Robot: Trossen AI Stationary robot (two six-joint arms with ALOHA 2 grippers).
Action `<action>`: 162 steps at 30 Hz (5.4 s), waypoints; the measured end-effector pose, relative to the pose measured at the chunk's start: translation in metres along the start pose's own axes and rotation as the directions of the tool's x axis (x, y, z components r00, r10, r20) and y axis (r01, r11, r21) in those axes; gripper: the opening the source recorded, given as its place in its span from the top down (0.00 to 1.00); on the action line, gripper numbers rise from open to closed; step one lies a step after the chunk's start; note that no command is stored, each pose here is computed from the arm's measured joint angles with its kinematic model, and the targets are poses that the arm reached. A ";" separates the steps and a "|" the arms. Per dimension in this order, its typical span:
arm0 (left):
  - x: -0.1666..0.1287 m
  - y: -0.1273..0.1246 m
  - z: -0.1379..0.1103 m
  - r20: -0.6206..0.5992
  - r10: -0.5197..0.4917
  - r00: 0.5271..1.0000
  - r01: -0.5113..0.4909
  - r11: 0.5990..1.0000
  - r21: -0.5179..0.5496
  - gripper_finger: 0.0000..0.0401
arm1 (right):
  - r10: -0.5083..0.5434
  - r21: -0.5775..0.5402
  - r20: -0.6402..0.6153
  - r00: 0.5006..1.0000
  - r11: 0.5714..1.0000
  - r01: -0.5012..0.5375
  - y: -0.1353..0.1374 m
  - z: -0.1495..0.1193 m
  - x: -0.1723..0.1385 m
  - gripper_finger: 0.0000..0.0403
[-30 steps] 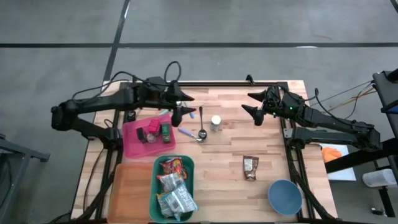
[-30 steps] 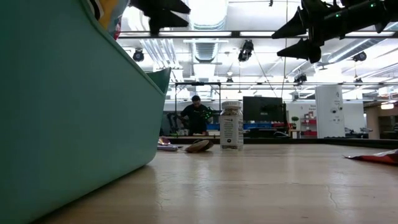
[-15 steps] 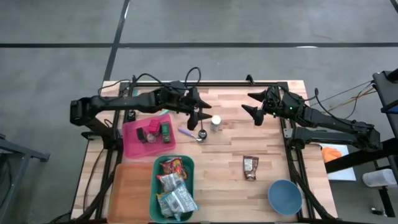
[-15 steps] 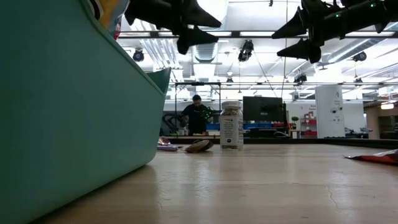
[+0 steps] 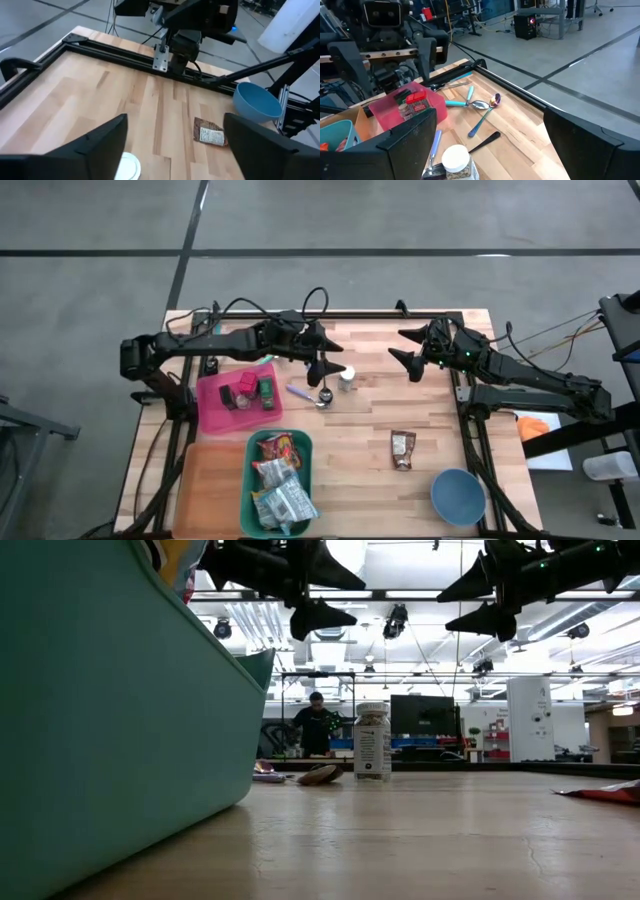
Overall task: Pick & Place Food Item
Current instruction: Put the white seasoning bottle into the pink bin
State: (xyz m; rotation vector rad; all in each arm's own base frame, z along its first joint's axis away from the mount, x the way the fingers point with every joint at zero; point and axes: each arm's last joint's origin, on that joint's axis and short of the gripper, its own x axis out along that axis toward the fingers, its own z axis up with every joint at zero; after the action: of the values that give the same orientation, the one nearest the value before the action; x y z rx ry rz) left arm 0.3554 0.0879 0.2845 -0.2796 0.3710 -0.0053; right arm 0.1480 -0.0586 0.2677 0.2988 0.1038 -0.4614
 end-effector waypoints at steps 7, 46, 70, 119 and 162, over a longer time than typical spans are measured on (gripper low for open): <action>0.000 -0.004 0.003 -0.047 0.124 0.991 -0.123 0.992 0.029 0.04 | 0.000 0.000 0.000 1.000 1.000 0.000 0.000 0.000 0.000 0.10; 0.090 0.014 -0.039 -0.347 0.211 0.914 -0.230 0.973 -0.012 0.03 | -0.005 -0.002 -0.021 1.000 1.000 0.005 0.000 -0.002 0.004 0.10; 0.108 0.027 -0.066 -0.411 0.274 0.869 -0.364 0.918 -0.156 0.06 | -0.006 -0.002 -0.022 1.000 1.000 0.006 0.000 -0.003 0.004 0.10; 0.094 0.022 -0.044 -0.348 0.262 0.900 -0.326 0.935 -0.140 0.51 | -0.006 -0.001 -0.021 1.000 1.000 0.006 0.000 -0.002 0.003 0.10; -0.130 -0.076 -0.034 -0.399 0.700 0.592 -0.805 0.486 -0.341 0.50 | -0.007 -0.002 -0.026 1.000 1.000 0.007 -0.001 -0.003 0.004 0.10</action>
State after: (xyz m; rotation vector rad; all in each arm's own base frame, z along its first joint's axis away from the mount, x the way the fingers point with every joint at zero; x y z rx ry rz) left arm 0.2257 0.0124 0.3209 -0.6115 0.6910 0.9895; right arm 0.1509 -0.0597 0.2642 0.3027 0.1303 -0.4648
